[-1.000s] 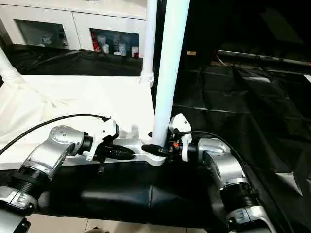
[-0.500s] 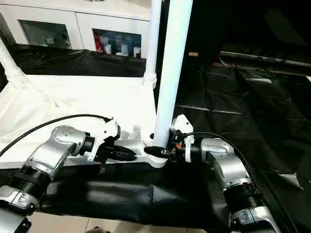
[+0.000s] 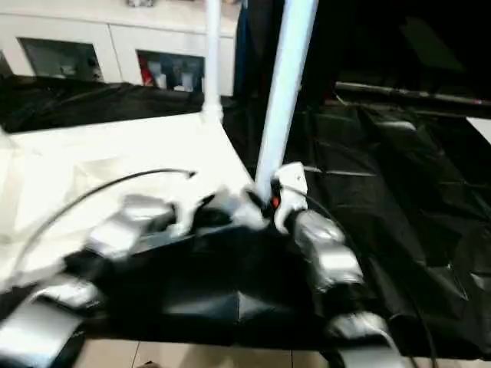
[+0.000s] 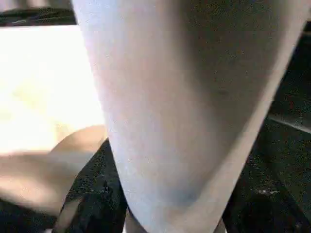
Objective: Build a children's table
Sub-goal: Rotate leg to tighten
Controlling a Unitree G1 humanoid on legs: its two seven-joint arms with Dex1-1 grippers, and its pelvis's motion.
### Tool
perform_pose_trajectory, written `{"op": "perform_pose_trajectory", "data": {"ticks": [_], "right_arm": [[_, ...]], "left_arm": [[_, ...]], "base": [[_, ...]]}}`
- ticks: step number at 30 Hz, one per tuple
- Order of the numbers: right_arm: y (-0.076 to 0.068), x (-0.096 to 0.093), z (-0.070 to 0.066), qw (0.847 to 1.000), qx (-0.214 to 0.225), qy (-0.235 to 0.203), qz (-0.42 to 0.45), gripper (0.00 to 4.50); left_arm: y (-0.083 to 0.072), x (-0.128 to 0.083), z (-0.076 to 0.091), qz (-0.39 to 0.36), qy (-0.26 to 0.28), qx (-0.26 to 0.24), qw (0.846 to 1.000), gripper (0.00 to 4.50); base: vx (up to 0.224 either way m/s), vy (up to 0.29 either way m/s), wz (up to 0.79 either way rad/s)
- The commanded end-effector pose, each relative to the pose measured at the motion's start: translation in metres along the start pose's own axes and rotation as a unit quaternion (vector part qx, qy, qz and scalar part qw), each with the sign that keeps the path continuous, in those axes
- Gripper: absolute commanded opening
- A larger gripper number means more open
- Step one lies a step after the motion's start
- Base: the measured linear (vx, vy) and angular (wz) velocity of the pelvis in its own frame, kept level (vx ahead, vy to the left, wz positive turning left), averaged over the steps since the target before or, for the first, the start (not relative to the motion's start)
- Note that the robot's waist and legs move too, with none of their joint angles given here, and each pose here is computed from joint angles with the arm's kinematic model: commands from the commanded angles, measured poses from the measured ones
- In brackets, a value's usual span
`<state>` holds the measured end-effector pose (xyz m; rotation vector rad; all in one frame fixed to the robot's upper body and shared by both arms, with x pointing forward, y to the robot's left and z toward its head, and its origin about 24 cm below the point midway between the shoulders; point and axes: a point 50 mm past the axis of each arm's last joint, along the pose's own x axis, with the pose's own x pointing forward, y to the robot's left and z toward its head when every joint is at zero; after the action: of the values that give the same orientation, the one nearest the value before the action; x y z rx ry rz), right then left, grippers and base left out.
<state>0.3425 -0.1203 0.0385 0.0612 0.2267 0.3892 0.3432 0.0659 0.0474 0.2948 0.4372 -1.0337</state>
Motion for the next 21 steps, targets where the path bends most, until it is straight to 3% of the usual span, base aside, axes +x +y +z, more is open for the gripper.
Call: {"op": "perform_pose_trajectory", "data": {"ticks": [1,4,6,8,10,14,21], "right_arm": [[0.003,0.000,-0.027,0.997,0.018,0.060,-0.037,1.96],[0.011,0.006,-0.024,0.998,0.027,0.049,-0.037,1.96],[0.017,0.007,-0.019,0.999,0.007,0.038,-0.002,1.96],[0.023,0.007,-0.017,0.999,-0.010,0.030,0.024,2.52],[0.025,0.003,-0.010,0.996,-0.016,0.003,0.083,2.65],[0.020,-0.006,-0.005,0.989,-0.026,0.006,0.145,3.09],[0.003,-0.033,0.002,0.960,-0.046,0.026,0.275,3.14]], "left_arm": [[0.004,0.005,0.001,0.046,0.006,-0.006,0.999,0.00],[0.002,0.010,0.003,0.047,0.010,0.008,0.999,0.00],[0.001,0.010,0.002,0.039,0.012,0.013,0.999,0.00],[0.002,0.010,0.001,0.036,0.013,0.015,0.999,0.00],[0.003,0.004,-0.003,0.016,0.014,0.021,1.000,0.00],[0.003,-0.005,-0.011,-0.024,0.009,0.033,0.999,0.00],[-0.004,-0.029,-0.016,-0.140,-0.022,0.050,0.989,0.00]], "base": [[0.000,0.000,0.00],[0.000,0.000,0.00],[0.000,0.000,0.00],[0.000,0.000,0.00],[0.000,0.000,0.00],[0.000,0.000,0.00],[0.000,0.000,0.00]]}}
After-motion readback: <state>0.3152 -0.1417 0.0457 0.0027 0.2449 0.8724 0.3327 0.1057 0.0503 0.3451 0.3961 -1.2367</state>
